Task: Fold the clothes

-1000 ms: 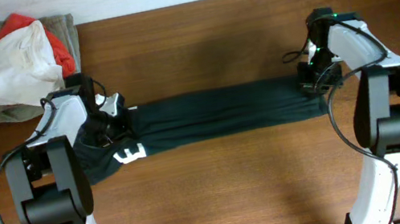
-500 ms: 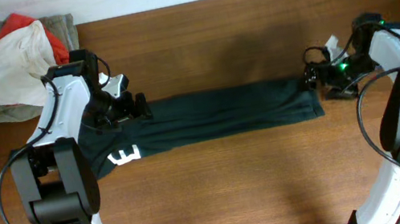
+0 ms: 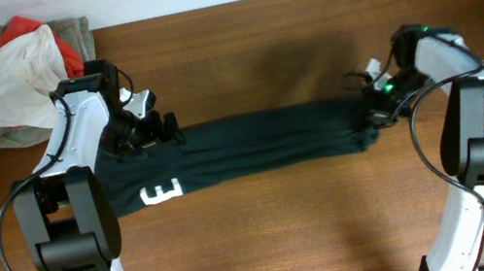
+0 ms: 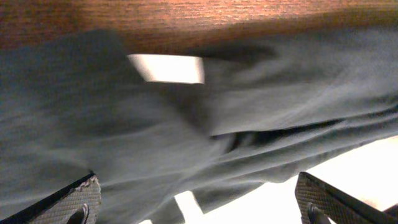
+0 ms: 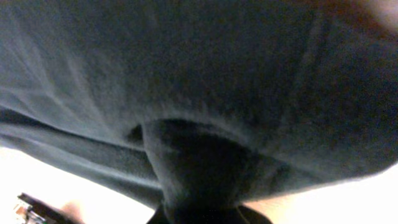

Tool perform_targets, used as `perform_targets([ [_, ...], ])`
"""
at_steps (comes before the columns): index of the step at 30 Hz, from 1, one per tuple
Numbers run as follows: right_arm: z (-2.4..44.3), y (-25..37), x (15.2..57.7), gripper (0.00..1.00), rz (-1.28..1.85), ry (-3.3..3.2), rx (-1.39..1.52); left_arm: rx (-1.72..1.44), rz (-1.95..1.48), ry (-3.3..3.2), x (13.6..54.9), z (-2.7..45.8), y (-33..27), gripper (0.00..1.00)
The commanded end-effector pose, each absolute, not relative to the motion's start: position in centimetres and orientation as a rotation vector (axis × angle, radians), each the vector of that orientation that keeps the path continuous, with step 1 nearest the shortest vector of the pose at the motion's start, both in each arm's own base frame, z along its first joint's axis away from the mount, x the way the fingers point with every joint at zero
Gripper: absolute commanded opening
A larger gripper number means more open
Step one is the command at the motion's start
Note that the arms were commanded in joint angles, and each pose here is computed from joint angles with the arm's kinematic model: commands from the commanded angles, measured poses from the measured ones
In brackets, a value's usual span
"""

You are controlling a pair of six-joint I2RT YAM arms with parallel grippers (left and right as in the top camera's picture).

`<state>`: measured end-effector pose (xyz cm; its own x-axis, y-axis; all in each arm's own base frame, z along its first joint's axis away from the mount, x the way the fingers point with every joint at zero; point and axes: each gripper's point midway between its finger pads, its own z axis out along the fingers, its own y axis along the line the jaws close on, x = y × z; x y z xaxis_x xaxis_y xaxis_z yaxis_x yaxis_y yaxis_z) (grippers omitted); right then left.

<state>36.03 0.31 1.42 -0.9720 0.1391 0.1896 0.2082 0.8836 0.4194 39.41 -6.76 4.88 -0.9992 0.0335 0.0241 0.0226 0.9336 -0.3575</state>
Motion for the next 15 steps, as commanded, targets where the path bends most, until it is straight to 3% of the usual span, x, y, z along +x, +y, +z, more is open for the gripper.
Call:
perform_targets([
  [1,5.5,-5.8,37.5,0.04,-0.492,-2.959,-0.399,-0.060,0.564,-3.071,39.8,5.0,-6.6,0.99],
  [5,8.5,-4.2,38.4,0.04,-0.490,-2.987,-0.326,-0.061,0.564,-3.071,39.8,5.0,-6.6,0.99],
  [15,8.3,13.6,36.9,0.04,-0.435,-2.950,0.372,-0.061,0.564,-3.074,39.9,5.0,-6.6,0.99],
])
